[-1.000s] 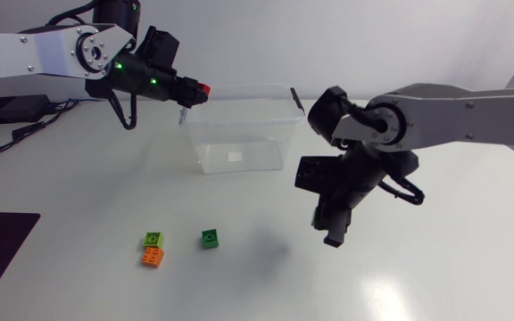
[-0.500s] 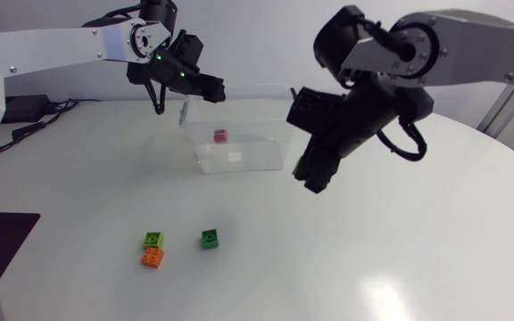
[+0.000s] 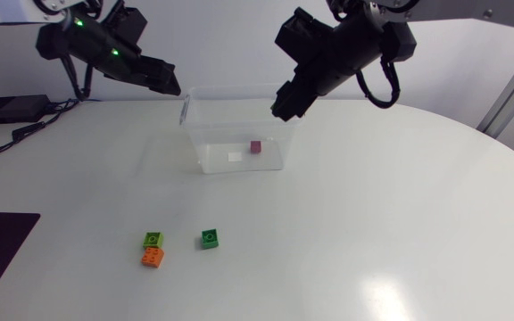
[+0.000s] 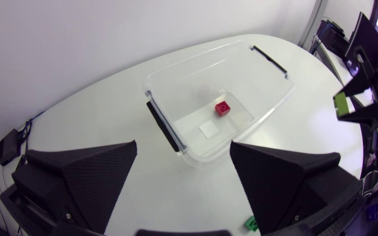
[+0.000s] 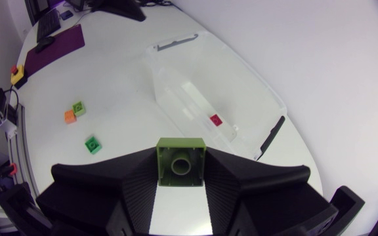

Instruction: Place the duplo bricks in the container

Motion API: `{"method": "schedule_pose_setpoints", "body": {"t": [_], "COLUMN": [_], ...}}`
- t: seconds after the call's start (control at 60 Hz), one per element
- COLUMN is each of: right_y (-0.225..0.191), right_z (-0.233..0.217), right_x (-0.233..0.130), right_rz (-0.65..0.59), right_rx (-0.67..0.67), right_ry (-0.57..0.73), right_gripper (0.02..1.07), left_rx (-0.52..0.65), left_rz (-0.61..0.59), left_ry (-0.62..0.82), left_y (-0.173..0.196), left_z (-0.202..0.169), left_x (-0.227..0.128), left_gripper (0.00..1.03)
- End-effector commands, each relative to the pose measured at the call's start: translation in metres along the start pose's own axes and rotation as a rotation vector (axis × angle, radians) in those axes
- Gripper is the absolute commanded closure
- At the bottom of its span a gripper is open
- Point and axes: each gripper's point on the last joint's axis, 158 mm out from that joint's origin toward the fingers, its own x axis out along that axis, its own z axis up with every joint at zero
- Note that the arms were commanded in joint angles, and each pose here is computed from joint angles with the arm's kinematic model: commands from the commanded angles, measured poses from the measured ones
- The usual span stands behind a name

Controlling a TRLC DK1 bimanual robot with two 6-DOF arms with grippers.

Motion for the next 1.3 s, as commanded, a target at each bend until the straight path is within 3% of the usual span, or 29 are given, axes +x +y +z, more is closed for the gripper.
{"method": "schedule_pose_setpoints", "body": {"t": [0.0,0.25,0.5,0.917,0.967,1.0,1.017,1.033,1.15,1.283], "right_y": [-0.014,-0.035,-0.059,-0.089,-0.097,-0.100,-0.102,-0.104,-0.104,-0.106], "right_z": [0.017,0.049,0.072,0.090,0.089,0.088,0.088,0.087,0.085,0.091], "right_x": [0.001,0.002,0.006,0.043,0.055,0.063,0.067,0.071,0.078,0.042], "right_rz": [-0.016,-0.063,-0.112,-0.186,-0.213,-0.230,-0.238,-0.241,-0.240,-0.253], "right_rx": [0.047,0.092,0.130,0.171,0.176,0.178,0.178,0.180,0.184,0.201], "right_ry": [-0.051,-0.157,-0.249,-0.312,-0.298,-0.288,-0.282,-0.274,-0.247,-0.263], "right_gripper": [0.84,0.84,0.84,0.82,0.67,0.40,0.18,0.03,0.07,0.06], "left_rx": [0.023,0.035,0.018,0.003,0.005,0.006,0.006,0.008,0.011,-0.018], "left_rz": [-0.005,-0.003,0.012,-0.012,-0.016,-0.013,-0.012,-0.013,-0.014,-0.019], "left_ry": [0.040,0.126,0.247,0.374,0.386,0.393,0.395,0.400,0.420,0.460], "left_y": [-0.004,-0.022,-0.026,-0.046,-0.050,-0.051,-0.051,-0.054,-0.058,-0.061], "left_z": [-0.024,-0.092,-0.165,-0.231,-0.236,-0.239,-0.240,-0.242,-0.247,-0.255], "left_x": [-0.015,-0.041,-0.040,-0.033,-0.031,-0.030,-0.030,-0.029,-0.026,-0.019], "left_gripper": [0.04,0.04,0.04,0.04,0.04,0.04,0.04,0.04,0.04,0.04]}}
